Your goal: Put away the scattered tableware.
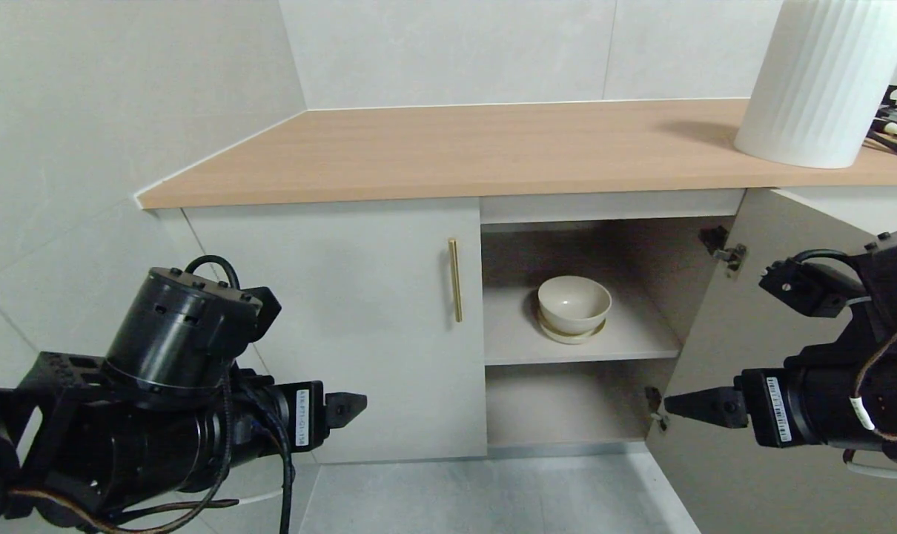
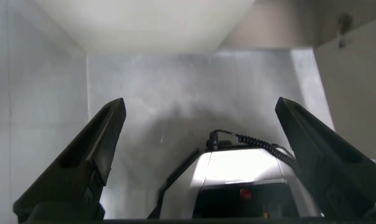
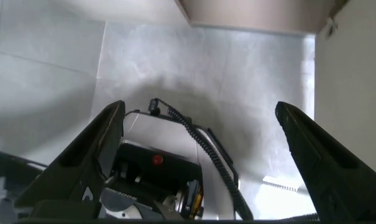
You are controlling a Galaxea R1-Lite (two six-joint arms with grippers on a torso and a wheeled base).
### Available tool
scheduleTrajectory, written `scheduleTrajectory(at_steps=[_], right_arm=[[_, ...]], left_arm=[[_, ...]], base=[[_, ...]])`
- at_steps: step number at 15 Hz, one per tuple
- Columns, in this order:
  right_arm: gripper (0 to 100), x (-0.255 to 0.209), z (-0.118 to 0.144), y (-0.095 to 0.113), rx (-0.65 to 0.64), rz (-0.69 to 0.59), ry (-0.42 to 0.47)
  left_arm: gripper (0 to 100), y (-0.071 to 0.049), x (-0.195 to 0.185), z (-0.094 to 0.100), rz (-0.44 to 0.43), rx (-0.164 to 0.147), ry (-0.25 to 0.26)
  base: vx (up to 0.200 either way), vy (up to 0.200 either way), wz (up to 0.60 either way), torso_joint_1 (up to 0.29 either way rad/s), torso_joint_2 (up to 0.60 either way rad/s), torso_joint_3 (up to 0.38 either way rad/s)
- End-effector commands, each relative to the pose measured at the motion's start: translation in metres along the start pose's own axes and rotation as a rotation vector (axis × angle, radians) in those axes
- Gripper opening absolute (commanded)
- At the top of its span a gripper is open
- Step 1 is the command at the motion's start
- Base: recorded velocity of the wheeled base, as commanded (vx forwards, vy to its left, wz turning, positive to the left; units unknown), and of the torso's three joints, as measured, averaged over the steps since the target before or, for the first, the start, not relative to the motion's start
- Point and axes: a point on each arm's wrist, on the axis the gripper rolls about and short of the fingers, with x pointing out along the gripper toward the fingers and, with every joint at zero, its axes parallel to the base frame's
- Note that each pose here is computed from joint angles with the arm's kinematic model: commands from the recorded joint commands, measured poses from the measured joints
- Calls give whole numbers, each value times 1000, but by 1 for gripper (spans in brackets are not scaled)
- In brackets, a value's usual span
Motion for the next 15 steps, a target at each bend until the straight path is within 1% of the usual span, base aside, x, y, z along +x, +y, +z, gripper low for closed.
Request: scheduleTrajectory(at_steps=[1, 6, 13, 15], right_arm=[[100, 0, -1, 0, -7, 0, 2], [100, 2, -3, -1, -11, -5, 15], [100, 3, -4, -1, -14, -6, 21], [100, 3, -6, -2, -15, -13, 38]], left_arm=[[100, -1, 3, -1, 4, 3, 9], [100, -1, 4, -1, 6, 4, 13], [100, -1, 5, -2, 8, 5, 15], [100, -1, 4, -2, 7, 5, 14]], base=[[-200, 0, 0, 2, 12, 2], [-200, 0, 0, 0, 2, 1], [0, 0, 0, 0, 0, 0], [0, 0, 0, 0, 0, 0]])
